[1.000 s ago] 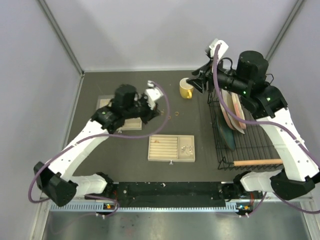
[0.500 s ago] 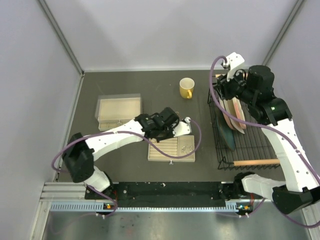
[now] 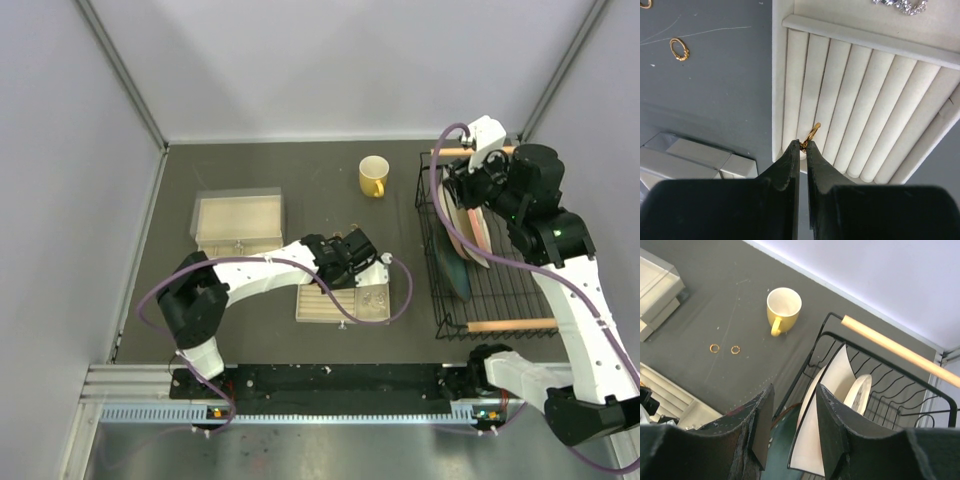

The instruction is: Organize the mixed jewelry

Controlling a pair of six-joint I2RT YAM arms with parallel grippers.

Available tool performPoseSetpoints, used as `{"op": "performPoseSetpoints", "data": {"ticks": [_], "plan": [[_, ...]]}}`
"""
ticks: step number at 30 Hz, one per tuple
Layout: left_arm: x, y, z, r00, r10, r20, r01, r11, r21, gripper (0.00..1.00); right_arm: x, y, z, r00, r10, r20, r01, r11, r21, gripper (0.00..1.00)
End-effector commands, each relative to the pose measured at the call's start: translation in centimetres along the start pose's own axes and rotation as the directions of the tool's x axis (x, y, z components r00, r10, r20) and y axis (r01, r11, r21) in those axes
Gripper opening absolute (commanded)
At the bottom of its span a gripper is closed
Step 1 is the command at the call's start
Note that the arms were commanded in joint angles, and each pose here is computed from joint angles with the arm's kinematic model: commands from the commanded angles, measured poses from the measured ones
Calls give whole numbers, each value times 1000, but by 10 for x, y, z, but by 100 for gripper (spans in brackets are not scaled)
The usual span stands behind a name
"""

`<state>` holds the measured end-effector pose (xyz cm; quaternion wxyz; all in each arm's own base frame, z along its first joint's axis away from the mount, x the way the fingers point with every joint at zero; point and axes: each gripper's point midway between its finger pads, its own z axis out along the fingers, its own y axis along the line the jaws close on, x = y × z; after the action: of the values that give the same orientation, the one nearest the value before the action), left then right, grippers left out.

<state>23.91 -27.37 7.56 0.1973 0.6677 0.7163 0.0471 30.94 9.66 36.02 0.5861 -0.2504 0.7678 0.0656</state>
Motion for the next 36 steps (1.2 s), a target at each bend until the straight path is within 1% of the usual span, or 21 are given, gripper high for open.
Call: {"op": "performPoseSetpoints", "data": {"ticks": [1, 11, 36], "plan": [[-13, 8, 3, 1000, 16, 11, -16, 1000, -23, 0, -4, -3, -5, 1000, -5, 26, 5, 1000, 12, 40], [-20, 10, 14, 1000, 20, 2, -20, 999, -27, 0, -2, -4, -9, 1000, -6, 26, 5, 1000, 13, 39], [-17, 1, 39, 999, 25, -46, -25, 1000, -12, 0, 3, -6, -13, 1000, -6, 21, 6, 1000, 19, 39]]}}
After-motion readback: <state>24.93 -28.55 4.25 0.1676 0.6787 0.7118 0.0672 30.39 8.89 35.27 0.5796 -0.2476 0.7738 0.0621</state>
